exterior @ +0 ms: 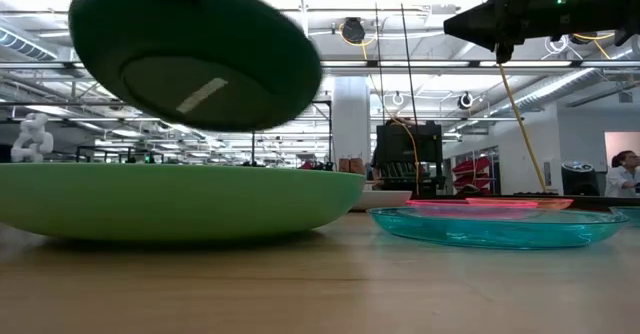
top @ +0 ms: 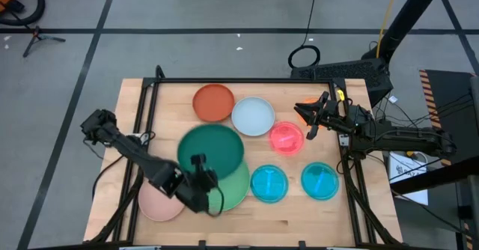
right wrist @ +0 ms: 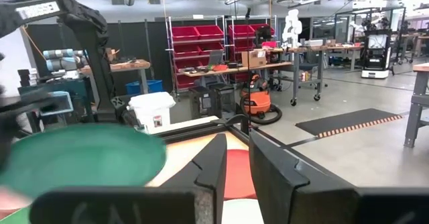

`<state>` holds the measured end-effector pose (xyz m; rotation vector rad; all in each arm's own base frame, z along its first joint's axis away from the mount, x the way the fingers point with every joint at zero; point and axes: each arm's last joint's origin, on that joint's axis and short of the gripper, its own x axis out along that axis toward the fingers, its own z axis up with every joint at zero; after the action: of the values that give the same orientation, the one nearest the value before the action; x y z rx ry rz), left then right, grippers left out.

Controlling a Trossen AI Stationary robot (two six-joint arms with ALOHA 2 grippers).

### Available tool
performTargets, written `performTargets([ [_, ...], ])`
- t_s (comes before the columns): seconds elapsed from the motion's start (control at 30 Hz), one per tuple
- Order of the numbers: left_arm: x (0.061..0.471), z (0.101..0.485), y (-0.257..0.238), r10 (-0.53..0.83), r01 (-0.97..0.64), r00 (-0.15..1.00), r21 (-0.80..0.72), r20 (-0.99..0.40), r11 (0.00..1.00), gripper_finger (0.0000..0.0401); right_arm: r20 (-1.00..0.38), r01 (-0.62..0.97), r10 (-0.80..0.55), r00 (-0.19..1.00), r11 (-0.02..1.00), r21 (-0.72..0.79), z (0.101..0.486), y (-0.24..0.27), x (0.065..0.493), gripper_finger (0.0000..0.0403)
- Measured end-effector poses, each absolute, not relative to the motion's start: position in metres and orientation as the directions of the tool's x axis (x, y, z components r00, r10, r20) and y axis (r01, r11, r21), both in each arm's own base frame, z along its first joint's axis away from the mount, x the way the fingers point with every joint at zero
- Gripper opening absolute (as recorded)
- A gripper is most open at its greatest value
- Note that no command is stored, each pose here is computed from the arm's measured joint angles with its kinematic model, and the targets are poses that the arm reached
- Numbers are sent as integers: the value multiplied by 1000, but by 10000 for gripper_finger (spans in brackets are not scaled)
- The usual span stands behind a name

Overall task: Stack plastic plates
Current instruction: Stack the dark green plate on top of the green plate

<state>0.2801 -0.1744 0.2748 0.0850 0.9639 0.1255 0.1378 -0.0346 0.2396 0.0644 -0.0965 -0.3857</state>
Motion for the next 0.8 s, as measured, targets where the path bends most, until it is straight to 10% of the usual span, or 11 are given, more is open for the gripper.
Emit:
performTargets([
  [0.8,298,217,-215,53,13,485,68,-873,998,36,73,373,-378,923,924,80,239,-35,138,61],
])
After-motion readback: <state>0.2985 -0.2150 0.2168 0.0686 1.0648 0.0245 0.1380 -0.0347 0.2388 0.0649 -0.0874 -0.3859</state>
